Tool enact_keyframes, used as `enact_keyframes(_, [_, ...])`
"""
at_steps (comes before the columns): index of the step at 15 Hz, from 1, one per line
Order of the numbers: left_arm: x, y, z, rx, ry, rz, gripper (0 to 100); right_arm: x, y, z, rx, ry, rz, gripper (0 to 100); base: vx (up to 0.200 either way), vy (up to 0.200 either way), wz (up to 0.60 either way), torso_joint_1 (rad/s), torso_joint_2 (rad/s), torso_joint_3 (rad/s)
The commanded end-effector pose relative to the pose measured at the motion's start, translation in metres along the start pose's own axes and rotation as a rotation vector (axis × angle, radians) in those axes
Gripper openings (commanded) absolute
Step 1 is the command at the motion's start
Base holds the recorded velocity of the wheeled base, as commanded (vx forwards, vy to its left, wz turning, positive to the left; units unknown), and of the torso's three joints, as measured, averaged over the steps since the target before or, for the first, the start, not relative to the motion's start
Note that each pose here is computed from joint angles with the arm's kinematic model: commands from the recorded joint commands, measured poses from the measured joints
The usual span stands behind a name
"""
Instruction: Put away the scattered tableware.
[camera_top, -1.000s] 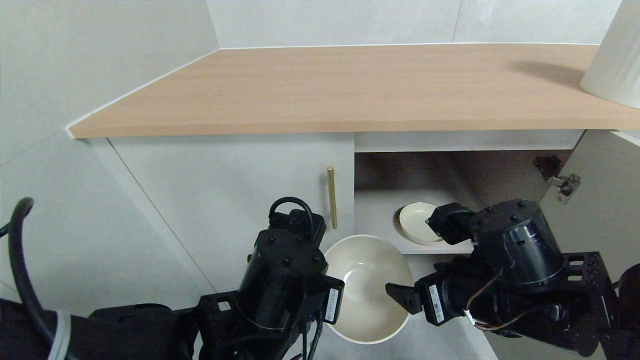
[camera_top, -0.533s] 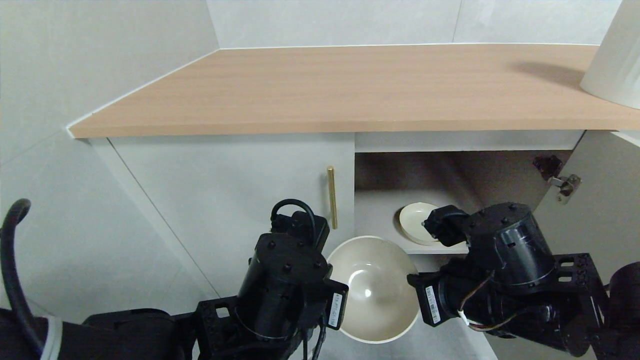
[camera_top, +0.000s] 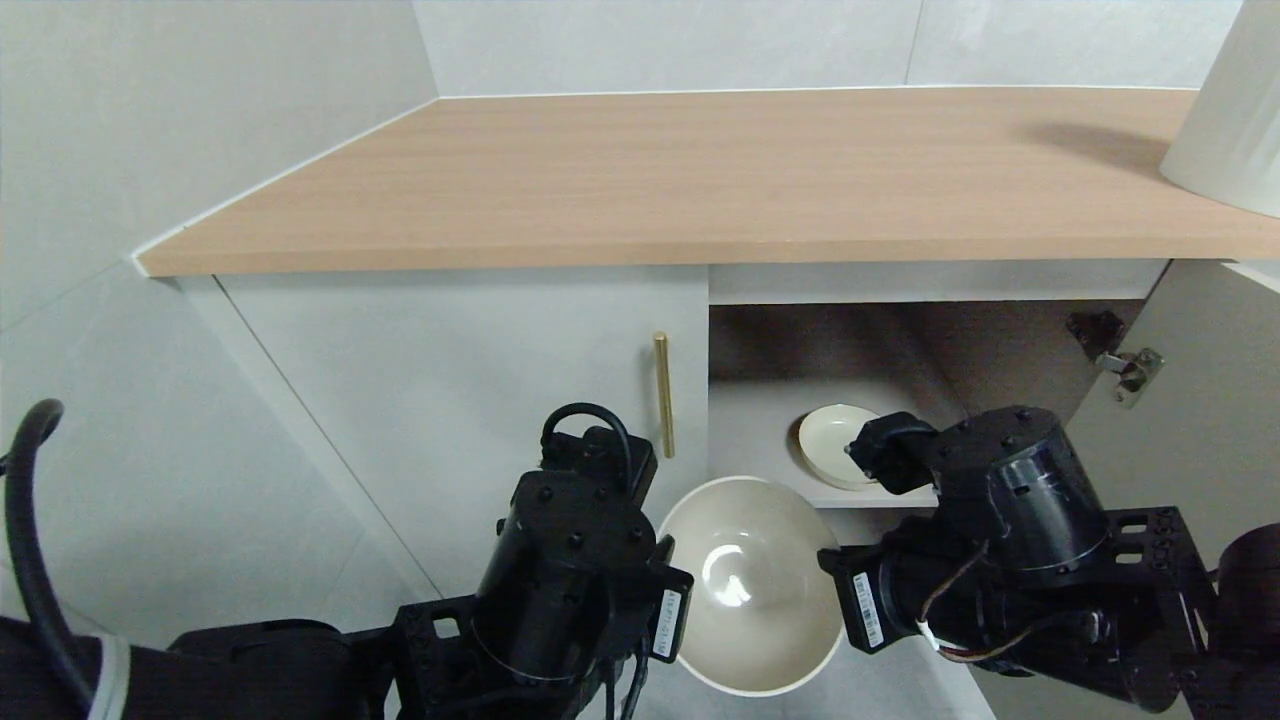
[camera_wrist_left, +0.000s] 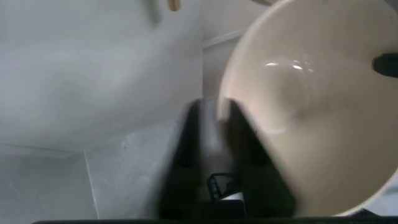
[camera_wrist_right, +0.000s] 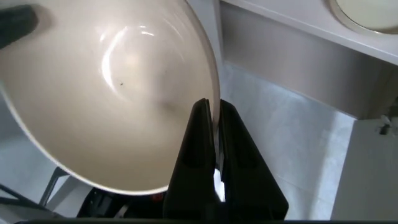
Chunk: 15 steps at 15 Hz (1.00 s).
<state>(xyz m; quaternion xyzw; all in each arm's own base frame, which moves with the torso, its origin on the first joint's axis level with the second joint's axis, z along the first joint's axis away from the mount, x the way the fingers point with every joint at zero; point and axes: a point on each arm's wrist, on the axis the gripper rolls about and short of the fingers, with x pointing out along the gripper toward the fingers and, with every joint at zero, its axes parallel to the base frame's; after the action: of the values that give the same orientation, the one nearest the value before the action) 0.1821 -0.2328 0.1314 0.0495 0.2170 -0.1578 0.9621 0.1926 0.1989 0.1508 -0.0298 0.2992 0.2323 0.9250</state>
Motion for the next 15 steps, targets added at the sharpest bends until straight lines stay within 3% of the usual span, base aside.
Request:
enact_keyframes(1, [0.000,0.000,0.000,-0.002,-0.003,-0.003,100,0.000,0.000,0.000,0.000,-0.001,0.003,0,0.000,0.000,0.00,0.000,0.00,0.000])
enact_keyframes(5, [-0.003,0.001,0.004,-0.015,-0.020,-0.004,100,0.012,-0.009,-0.001,0.016,0.010,-0.076,0,0.000,0.000,0.00,0.000,0.00,0.000])
enact_keyframes(8, [-0.006,0.003,0.008,-0.023,-0.032,-0.004,100,0.044,-0.042,0.003,0.156,-0.065,-0.244,0,0.000,0.000,0.00,0.000,0.00,0.000])
enact_keyframes(9, [-0.007,0.004,0.008,-0.025,-0.033,-0.005,100,0.045,-0.044,0.004,0.165,-0.069,-0.254,0,0.000,0.000,0.00,0.000,0.00,0.000])
enact_keyframes(11, [-0.008,0.004,0.009,-0.025,-0.036,-0.005,100,0.060,-0.071,0.011,0.239,-0.109,-0.381,0,0.000,0.000,0.00,0.000,0.00,0.000])
enact_keyframes(15, [-0.009,0.005,0.010,-0.029,-0.041,-0.005,100,0.085,-0.099,0.026,0.396,-0.156,-0.455,0,0.000,0.000,0.00,0.000,0.00,0.000])
